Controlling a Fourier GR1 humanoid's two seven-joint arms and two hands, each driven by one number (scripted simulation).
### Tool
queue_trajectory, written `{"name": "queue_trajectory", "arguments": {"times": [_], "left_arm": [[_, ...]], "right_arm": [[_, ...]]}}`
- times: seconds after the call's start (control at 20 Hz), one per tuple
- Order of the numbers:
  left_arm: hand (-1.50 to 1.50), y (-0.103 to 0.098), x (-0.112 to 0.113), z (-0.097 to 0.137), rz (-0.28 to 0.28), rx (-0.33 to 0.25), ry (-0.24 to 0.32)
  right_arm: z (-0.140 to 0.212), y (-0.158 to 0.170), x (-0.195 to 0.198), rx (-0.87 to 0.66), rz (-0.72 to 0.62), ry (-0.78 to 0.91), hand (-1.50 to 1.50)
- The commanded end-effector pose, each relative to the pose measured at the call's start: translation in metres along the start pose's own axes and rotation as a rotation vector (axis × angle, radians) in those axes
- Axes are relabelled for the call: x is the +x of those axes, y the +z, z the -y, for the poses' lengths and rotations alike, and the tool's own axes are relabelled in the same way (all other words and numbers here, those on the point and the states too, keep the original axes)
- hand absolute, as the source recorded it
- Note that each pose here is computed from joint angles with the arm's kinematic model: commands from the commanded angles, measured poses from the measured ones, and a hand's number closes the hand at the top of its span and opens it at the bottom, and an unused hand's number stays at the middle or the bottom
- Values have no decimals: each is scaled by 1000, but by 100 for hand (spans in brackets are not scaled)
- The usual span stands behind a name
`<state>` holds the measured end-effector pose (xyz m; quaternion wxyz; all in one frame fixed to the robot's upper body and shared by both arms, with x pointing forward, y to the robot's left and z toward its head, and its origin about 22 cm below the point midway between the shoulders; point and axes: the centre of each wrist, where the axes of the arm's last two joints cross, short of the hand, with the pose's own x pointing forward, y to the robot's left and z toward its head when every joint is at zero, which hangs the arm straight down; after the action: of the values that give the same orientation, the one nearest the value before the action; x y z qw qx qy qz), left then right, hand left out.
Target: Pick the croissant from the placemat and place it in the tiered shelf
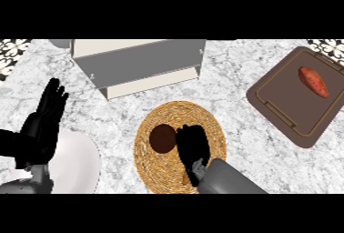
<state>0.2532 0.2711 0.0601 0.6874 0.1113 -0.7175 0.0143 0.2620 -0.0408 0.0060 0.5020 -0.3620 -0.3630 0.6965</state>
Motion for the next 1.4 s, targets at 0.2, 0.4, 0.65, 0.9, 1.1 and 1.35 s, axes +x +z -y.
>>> {"name": "queue_trajectory", "arguments": {"times": [0.2,0.4,0.65,0.9,1.1,1.35], "left_arm": [[0,-13,-15,10,-2,-5,-9],[0,-5,-6,18,-1,-48,9],[0,-6,-6,25,8,-51,9],[0,-12,-14,17,2,-36,13],[0,-18,-1,20,3,-46,5],[0,-16,-3,31,-5,-21,13]], "right_arm": [[8,5,26,-95,58,-31,150],[22,23,39,-117,39,-270,150],[49,38,54,-146,81,-450,150],[91,61,60,-314,139,-647,150],[142,88,60,-454,144,-802,150],[167,98,61,-590,41,-849,150]]}}
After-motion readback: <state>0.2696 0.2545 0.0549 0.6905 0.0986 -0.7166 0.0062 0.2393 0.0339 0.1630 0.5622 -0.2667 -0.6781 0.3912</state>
